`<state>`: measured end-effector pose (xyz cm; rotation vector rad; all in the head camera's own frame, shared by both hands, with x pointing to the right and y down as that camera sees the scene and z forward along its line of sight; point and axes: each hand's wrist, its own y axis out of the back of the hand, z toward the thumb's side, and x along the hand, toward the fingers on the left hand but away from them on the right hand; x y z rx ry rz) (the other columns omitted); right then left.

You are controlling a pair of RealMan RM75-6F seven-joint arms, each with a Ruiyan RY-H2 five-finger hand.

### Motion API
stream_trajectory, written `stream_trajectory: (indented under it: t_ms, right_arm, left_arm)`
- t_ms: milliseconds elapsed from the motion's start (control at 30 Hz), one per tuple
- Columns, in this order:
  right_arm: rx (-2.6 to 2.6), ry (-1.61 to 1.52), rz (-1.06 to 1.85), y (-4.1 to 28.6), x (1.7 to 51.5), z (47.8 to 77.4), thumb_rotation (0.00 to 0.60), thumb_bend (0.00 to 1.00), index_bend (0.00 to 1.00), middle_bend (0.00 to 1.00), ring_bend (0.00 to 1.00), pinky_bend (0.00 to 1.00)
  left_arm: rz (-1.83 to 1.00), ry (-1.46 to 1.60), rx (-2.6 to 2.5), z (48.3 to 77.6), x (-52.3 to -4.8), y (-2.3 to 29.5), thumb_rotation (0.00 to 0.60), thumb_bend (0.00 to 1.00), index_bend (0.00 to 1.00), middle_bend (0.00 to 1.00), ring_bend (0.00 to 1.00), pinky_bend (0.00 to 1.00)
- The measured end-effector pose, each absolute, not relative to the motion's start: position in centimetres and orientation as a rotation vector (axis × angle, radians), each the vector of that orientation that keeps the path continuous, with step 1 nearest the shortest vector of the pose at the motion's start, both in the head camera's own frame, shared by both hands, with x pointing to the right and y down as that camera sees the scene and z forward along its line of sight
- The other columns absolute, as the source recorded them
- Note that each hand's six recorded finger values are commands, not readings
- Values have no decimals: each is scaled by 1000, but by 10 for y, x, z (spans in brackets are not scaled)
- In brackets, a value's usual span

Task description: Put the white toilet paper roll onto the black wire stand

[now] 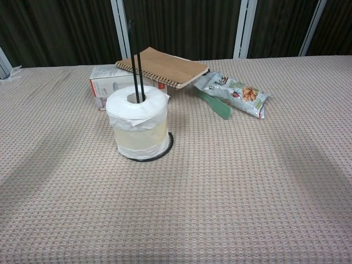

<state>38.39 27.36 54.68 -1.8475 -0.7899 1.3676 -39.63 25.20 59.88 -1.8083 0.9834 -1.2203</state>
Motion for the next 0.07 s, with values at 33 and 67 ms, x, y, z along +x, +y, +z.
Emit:
stream_trajectory:
  t_ms: [33, 67]
  right_arm:
    - [-1846, -783, 1370, 274, 383, 548, 600, 113, 0, 0, 0, 0]
    - [-1845, -780, 1370, 275, 382, 549, 600, 114, 0, 0, 0, 0]
  left_arm:
    - [-1218, 982, -1798, 598, -398, 253, 600, 433, 0, 0, 0, 0]
    - [-1214, 981, -1783, 596, -400, 254, 600, 433, 0, 0, 0, 0]
